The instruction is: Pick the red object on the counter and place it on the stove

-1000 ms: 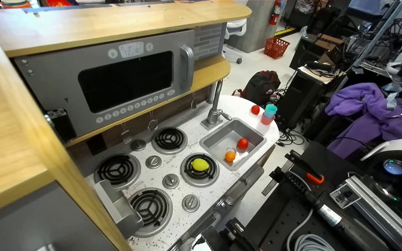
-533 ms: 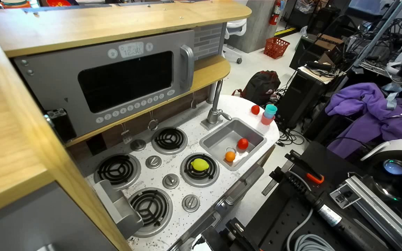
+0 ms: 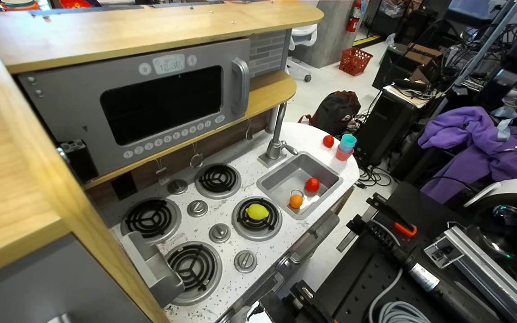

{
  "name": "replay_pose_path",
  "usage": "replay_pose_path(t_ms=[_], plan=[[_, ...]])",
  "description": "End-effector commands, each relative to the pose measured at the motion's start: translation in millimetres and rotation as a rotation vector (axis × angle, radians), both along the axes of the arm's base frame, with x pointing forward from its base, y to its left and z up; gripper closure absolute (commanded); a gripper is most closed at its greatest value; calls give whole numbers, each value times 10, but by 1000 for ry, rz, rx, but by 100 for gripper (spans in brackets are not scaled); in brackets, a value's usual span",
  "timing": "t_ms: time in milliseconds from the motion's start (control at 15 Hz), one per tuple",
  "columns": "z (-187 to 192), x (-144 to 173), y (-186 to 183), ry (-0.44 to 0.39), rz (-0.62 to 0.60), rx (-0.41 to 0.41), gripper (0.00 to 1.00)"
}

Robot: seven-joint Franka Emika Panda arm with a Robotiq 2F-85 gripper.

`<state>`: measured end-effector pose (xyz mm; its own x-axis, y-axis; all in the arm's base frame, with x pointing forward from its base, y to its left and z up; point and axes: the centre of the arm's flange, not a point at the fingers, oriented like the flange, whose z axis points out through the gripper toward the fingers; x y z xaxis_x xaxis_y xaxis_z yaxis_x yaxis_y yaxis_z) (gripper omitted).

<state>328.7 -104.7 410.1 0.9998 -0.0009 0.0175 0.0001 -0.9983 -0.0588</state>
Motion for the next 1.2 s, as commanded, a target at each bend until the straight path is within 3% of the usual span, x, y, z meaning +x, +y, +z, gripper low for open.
replay_pose_path(t_ms=[0,267,533,800,1133], plan=[[-217,555,49,-6,-10,-21,0],[-414,935,-5,17,9,-41,0],[-620,1303,-292,49,4,-90,0],[-905,1539,-625,79,-9,-110,0],[-1263,1756,-1226,58,-8,-115,0]])
